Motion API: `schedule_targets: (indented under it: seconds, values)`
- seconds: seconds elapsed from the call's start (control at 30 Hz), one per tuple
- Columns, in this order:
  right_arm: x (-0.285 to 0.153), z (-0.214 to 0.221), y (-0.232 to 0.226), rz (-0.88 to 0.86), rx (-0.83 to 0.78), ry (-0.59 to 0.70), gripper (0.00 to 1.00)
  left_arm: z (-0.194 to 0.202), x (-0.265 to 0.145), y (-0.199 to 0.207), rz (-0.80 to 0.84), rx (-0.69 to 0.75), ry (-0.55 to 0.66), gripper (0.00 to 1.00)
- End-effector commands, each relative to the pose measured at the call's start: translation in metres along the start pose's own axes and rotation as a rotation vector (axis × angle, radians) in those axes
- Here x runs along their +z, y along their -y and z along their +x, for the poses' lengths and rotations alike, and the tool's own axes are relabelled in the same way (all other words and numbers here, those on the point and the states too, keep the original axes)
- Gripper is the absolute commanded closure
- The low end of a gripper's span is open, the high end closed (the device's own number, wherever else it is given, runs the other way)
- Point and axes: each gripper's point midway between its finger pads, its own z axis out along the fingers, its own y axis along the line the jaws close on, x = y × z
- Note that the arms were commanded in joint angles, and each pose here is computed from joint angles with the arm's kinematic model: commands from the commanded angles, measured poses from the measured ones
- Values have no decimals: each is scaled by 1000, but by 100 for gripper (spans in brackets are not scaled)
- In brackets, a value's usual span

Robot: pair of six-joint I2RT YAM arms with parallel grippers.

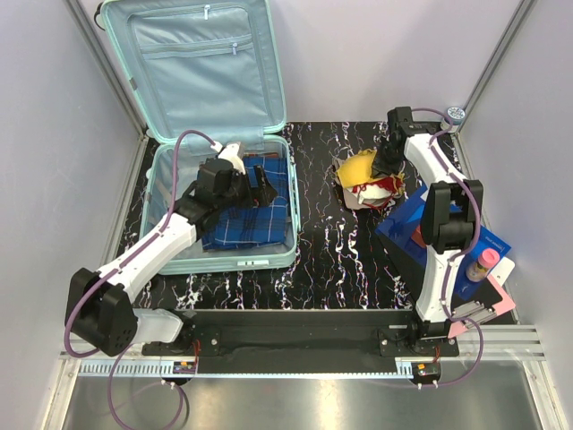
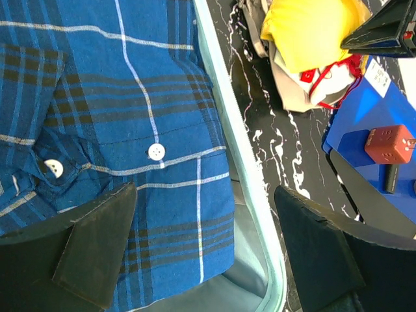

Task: Pack the luggage
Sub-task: Pick up the clothes at the center of the board.

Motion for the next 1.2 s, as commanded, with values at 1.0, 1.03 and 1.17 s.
schedule_targets:
  seconds: [1.0,1.03,1.17]
  values:
    - [-59,-17,-20,-113,24,135,100,7,122,180,491,8,-25,8]
    - [-59,-16,-20,-115,24,132,100,14,134,179,492,-14,-41,8]
    - [-55,-11,-21,-129,23,121,100,9,157,189,503,-190,-34,7]
